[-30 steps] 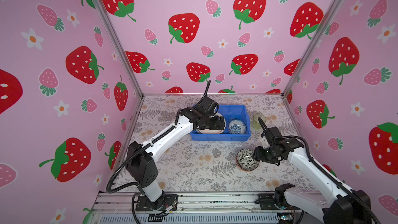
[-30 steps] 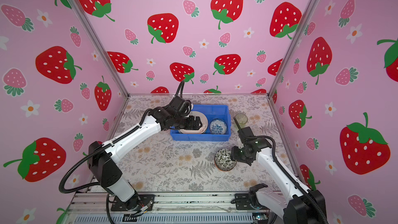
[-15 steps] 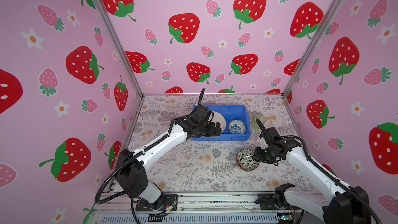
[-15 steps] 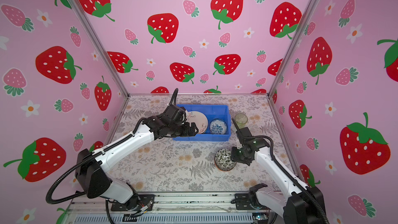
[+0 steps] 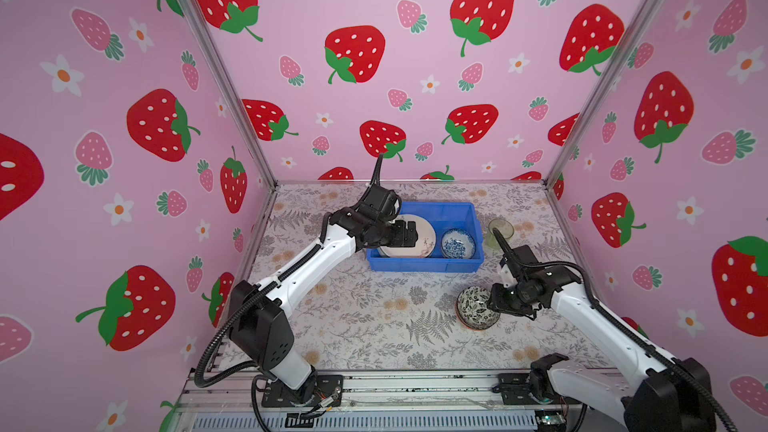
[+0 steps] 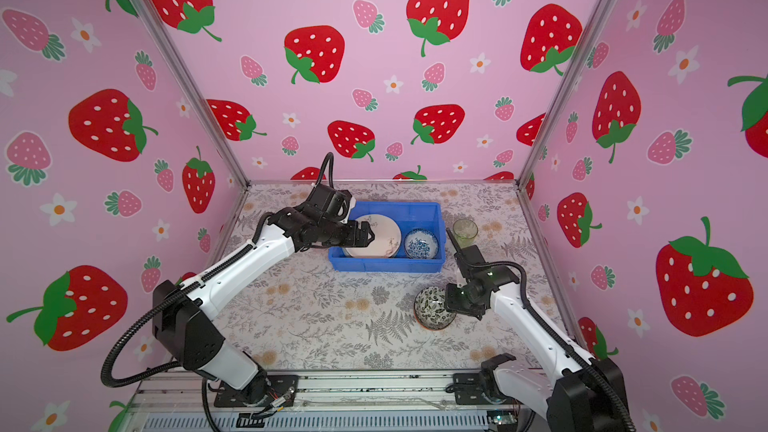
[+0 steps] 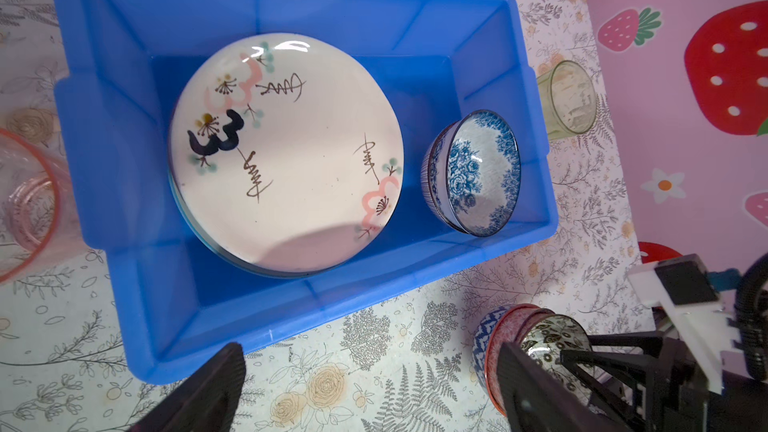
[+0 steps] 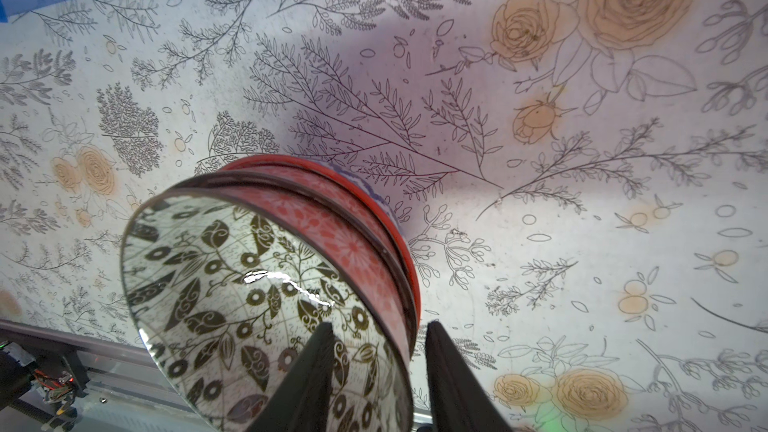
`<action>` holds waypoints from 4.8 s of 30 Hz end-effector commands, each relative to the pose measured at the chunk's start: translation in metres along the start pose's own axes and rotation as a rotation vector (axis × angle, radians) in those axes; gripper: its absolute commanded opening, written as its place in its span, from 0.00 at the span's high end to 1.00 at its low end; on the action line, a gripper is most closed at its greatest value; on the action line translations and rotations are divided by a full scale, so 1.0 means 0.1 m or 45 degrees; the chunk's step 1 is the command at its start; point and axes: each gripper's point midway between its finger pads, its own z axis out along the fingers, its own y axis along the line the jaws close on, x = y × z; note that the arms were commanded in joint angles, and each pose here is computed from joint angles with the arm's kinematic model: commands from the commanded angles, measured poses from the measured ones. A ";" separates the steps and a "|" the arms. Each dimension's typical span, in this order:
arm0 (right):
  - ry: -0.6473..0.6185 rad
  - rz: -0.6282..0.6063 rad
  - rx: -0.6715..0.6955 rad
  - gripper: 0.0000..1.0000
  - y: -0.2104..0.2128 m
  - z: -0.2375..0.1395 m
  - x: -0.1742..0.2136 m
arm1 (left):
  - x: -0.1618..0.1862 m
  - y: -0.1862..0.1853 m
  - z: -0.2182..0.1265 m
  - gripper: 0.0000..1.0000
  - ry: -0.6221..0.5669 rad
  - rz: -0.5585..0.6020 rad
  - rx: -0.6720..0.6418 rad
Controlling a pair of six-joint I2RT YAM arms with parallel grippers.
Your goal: Place the mixed dishes into the plastic bin
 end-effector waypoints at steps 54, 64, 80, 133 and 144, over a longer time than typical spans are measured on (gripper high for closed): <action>-0.018 -0.039 0.057 0.94 0.03 -0.15 -0.12 | 0.52 -0.07 -0.29 0.05 0.093 -0.083 0.052; -0.060 -0.051 0.041 0.95 0.06 -0.30 -0.14 | 0.69 -0.73 -0.13 0.05 0.112 -0.080 0.185; -0.132 -0.104 -0.011 0.96 0.21 -0.52 -0.29 | 0.97 -1.46 0.35 0.06 0.305 0.142 0.248; -0.134 -0.160 -0.118 0.95 0.53 -0.41 -0.48 | 1.04 -1.29 0.74 0.84 0.359 0.234 0.044; -0.136 -0.166 -0.124 0.92 0.54 -0.40 -0.49 | 1.06 -1.30 0.74 1.00 0.368 0.234 0.056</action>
